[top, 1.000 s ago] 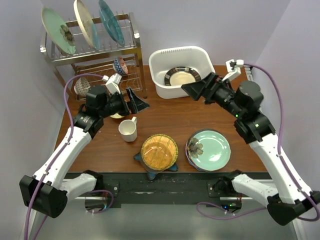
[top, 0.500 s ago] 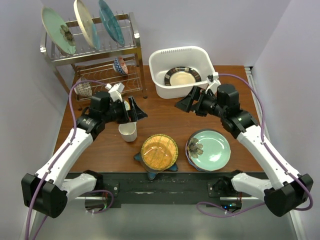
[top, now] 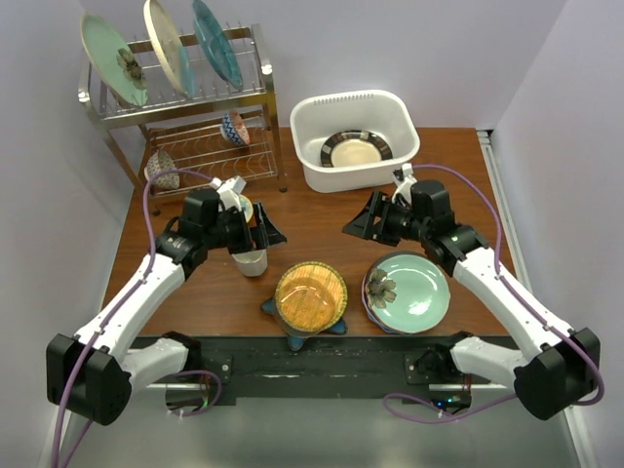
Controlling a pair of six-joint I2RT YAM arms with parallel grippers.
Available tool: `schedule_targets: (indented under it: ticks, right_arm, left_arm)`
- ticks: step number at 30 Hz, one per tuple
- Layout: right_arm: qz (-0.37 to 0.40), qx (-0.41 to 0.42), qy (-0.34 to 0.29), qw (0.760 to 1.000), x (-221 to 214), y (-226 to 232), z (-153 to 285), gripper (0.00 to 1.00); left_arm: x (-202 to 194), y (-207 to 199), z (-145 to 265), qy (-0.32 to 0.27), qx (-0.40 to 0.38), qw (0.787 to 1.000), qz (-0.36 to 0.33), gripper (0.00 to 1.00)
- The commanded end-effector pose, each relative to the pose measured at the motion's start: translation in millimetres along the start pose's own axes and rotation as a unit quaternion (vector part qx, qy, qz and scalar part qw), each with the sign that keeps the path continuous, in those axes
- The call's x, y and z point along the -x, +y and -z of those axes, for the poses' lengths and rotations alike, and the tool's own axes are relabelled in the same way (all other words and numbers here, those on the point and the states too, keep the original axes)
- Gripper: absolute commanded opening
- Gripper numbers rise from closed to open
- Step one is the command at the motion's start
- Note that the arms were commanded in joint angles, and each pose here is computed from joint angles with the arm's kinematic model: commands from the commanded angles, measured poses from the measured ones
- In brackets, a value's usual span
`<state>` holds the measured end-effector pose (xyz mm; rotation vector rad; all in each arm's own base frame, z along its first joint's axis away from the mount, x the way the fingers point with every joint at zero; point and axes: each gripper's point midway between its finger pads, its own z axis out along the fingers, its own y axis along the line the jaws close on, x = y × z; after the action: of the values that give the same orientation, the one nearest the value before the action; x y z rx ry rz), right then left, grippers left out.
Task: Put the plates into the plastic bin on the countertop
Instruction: Pick up the plate from the corner of the board.
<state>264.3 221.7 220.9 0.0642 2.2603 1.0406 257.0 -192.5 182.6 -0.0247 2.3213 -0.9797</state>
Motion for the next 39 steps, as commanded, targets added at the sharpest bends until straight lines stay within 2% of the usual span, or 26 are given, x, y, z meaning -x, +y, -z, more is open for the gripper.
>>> schedule_targets:
  ticks: [1, 11, 18, 24, 39]
  right_arm:
    - [0.008, 0.011, 0.023, 1.0, -13.7, -3.4, -7.5, 0.67]
    - [0.024, -0.088, 0.031, 0.995, -23.4, -44.9, -3.1, 0.66]
    - [0.047, -0.157, 0.008, 0.986, -10.6, -63.3, 12.9, 0.67]
    - [0.063, -0.248, -0.018, 0.967, -2.9, -93.3, 41.4, 0.66]
    - [-0.002, -0.388, -0.023, 0.921, -8.0, -180.8, 96.7, 0.66]
  left_arm:
    - [-12.5, -1.9, -0.1, 0.008, -0.019, 1.0, -0.01, 0.98]
    - [-26.9, -27.7, -17.3, 0.028, -0.07, 0.997, -0.029, 0.95]
    - [-21.0, -52.2, -27.4, 0.027, -0.085, 0.995, -0.053, 0.95]
    - [-23.1, -72.2, -38.2, 0.03, -0.11, 0.991, -0.066, 0.95]
    - [-64.6, -131.7, -83.3, 0.096, -0.171, 0.976, -0.099, 0.95]
